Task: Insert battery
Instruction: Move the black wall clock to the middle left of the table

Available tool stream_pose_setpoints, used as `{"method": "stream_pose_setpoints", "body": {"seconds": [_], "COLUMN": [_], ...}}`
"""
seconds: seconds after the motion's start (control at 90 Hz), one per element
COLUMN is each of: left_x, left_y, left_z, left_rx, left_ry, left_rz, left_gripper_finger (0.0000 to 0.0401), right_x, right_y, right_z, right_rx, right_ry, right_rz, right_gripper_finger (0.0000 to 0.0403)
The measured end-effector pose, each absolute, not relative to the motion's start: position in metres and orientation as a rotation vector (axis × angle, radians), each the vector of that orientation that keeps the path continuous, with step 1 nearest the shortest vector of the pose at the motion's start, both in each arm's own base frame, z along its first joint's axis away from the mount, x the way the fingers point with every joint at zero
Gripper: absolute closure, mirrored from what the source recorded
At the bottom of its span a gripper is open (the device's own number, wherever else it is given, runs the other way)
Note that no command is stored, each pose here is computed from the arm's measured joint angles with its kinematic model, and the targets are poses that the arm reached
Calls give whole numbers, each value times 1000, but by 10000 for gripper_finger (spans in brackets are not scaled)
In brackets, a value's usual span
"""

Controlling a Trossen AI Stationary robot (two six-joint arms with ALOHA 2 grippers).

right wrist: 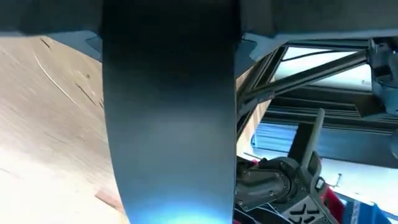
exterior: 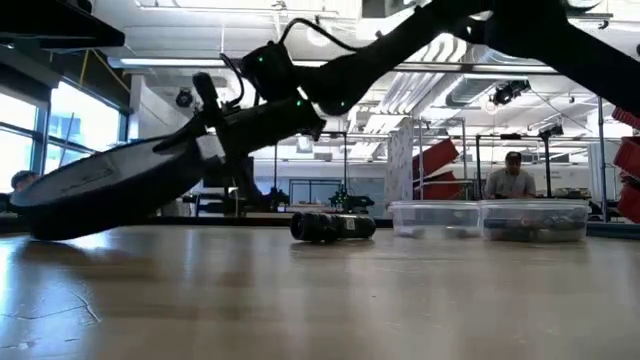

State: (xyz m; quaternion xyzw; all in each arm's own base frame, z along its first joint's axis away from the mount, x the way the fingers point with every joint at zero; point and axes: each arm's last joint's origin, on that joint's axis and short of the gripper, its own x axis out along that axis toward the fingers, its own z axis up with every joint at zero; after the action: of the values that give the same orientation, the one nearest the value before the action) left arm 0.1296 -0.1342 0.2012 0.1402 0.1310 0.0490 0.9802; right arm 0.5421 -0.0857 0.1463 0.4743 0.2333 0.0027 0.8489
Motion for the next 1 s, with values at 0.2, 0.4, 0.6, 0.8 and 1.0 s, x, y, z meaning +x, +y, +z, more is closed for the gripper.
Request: {"method": "stream_pose_setpoints", "body": {"seconds": [0.2,0.4,0.6,0.8,1.0], "left_x": [130,130,130,130,130], "left_y": [-134,-134,-134,-135,-136], "left_z": [201,201,201,203,203], "left_rx": [282,282,282,283,280], "left_ry": [264,263,263,255,252], "left_rz": [99,99,99,94,74], "left_gripper_finger": [265,265,265,265,265], "right_x": [544,547,547,546,541], "right_y": [-88,-76,-59,-66,-77], "right_z": [139,141,136,135,129], "right_rx": [943,844,647,568,653], "right_ry": [466,436,487,482,533], "right_rz": [-54,-39,-32,-70,-141], "right_gripper_finger": [173,117,91,75,73]}}
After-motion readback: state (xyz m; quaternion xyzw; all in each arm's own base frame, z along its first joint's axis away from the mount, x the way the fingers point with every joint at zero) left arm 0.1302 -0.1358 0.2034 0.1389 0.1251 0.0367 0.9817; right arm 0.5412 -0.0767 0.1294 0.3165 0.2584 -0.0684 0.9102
